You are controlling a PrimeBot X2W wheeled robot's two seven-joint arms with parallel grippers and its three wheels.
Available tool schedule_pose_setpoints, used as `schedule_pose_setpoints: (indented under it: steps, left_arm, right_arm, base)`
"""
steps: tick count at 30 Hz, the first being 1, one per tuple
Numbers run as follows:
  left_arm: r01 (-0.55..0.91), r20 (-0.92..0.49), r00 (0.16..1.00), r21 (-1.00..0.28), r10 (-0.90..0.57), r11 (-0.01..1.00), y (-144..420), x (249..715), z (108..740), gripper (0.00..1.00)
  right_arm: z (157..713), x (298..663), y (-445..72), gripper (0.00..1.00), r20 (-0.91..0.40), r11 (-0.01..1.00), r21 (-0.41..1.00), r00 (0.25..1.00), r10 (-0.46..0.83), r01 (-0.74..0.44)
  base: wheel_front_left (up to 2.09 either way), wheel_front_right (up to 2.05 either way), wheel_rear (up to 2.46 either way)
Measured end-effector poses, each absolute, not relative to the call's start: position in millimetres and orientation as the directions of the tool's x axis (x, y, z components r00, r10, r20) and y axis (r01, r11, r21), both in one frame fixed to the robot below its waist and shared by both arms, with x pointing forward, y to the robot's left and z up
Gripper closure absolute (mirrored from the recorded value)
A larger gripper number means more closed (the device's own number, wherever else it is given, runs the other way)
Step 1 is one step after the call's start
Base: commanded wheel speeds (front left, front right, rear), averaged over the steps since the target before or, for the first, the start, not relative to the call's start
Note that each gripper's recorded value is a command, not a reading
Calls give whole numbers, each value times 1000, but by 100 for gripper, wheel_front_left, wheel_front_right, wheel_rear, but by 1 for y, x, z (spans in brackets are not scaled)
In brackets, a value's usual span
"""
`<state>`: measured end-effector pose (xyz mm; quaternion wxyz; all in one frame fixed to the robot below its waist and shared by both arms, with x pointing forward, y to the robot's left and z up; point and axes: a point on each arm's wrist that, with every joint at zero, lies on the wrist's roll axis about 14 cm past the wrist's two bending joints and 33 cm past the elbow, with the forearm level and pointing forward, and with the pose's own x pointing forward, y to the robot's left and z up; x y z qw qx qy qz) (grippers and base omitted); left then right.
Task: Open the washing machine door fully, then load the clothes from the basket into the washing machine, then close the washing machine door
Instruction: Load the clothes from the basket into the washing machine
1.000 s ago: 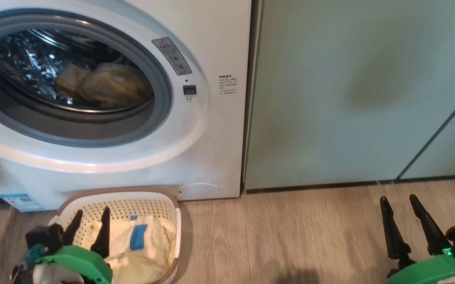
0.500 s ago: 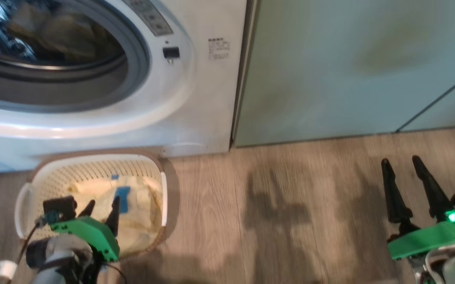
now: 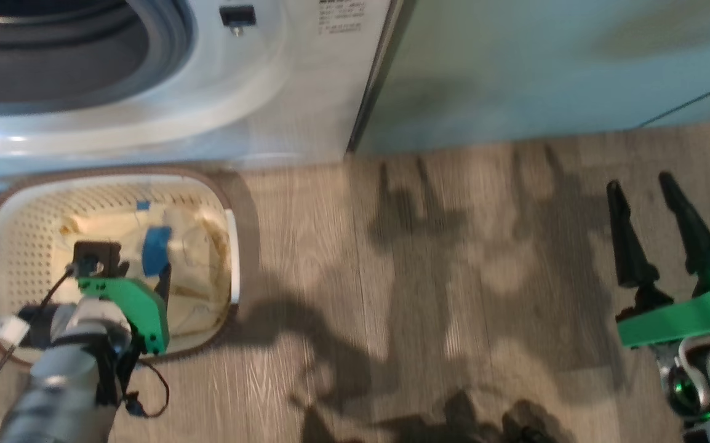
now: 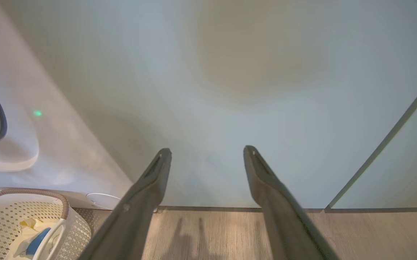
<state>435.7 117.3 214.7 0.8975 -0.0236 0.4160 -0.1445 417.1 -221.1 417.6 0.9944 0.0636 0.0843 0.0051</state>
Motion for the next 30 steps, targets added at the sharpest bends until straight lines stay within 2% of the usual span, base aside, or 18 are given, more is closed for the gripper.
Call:
schedule_pose_setpoints:
  steps: [4,13,30]
  left_arm:
    - [277,-773,563,-156,-292,948,111,439,190,0]
    - [265,-809,512,-173,-290,949,106,445,154,0]
    - [180,-845,480,-168,-236,969,110,453,113,0]
  right_arm:
    - [401,431,-222,0,-198,994,112,980,34,-12]
    - [368,444,-222,0,-264,995,86,963,62,-40]
    - [325,452,-227,0,-347,996,47,934,86,-74]
  base:
    - [0,0,0]
    - [0,0,0]
    - [0,0,0]
